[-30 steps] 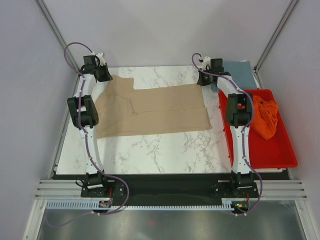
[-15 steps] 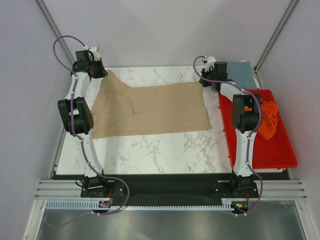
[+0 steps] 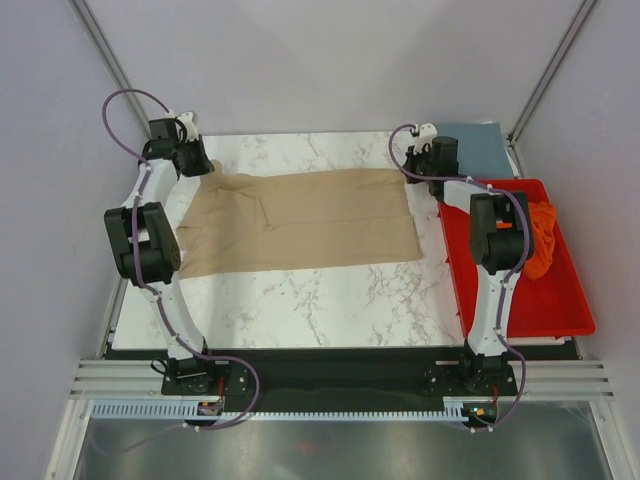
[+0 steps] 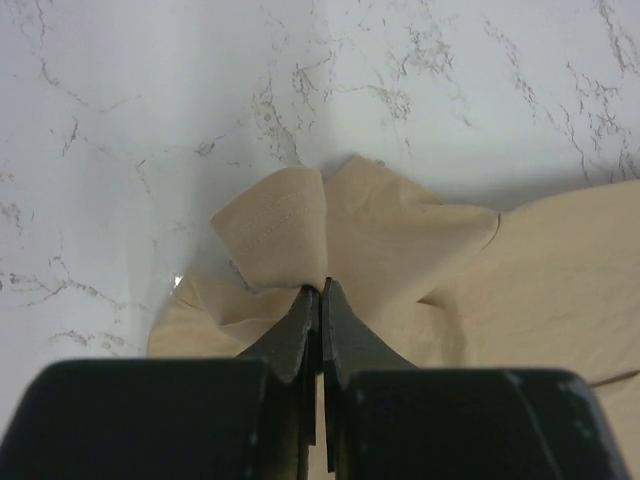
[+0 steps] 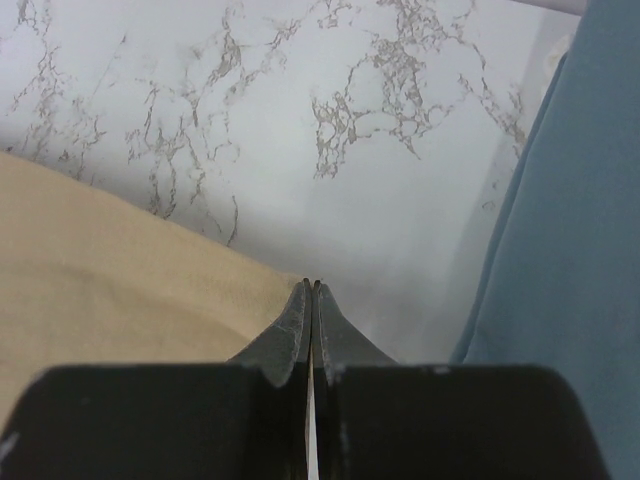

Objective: Fold and stack the t-shirts
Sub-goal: Fold the tshirt

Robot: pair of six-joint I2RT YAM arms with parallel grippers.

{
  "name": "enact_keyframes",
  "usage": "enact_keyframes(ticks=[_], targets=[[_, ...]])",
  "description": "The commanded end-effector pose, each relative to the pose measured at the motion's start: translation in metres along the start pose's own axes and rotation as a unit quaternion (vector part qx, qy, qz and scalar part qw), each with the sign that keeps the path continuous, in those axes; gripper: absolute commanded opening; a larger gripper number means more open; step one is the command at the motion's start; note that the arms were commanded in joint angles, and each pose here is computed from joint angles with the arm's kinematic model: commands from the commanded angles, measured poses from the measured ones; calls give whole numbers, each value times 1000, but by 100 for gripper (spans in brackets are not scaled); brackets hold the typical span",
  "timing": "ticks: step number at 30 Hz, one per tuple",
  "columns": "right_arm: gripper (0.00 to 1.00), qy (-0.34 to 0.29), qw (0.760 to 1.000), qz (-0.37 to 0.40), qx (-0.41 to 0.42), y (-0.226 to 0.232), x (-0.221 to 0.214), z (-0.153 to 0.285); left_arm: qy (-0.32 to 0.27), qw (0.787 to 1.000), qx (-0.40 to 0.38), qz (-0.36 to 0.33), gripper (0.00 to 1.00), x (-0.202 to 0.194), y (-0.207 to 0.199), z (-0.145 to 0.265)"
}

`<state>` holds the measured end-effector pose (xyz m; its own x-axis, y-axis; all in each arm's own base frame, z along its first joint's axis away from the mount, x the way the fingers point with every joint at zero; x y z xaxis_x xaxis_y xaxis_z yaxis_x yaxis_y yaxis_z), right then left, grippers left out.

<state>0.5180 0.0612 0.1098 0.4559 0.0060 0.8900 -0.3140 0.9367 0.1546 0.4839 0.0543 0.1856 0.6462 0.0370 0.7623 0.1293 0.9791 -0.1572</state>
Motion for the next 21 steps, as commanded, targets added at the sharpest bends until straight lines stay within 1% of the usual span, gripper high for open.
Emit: enact_keyframes(ticks=[1,3,4,6,7,9,13,15,16,21], targets=[[0,-61,998,13,-11,4,32,23,-60,997,27,-45,2,24,-2,35],[0,-65,998,14,-19,5,35,30,-60,997,32,-43,2,20,-2,38],[0,-58,998,12,-23,4,29,32,-59,997,36,-40,2,17,-4,43],[0,-62,998,10,-29,4,30,37,-60,997,38,-35,2,14,-5,47],[0,-57,998,6,-30,5,24,39,-51,997,38,-33,2,6,-6,47],[0,-63,998,0,-31,7,26,45,-55,997,39,-34,2,4,-8,54],[0,-54,998,-13,-39,10,13,54,-36,997,60,-27,2,-14,-7,60],[0,-57,997,-20,-46,9,12,59,-36,997,63,-6,2,-19,-10,67],[0,-51,997,-24,-47,11,5,60,-28,998,65,-1,2,-27,-10,67],[0,-48,997,-25,-50,16,1,72,-10,998,58,11,2,-43,-12,66]])
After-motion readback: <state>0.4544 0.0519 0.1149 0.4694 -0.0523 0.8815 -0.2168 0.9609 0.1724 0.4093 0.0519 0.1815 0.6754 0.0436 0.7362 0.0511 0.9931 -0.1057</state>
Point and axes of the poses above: each gripper's point midway between its finger pads, its own z axis back along the fingers, its own y axis along the line the jaws close on, x = y × z, the point moved 9 cm from there along z, back along the fingers, and after that the axes turned 6 degrees about -z, right-handed, at the moved point
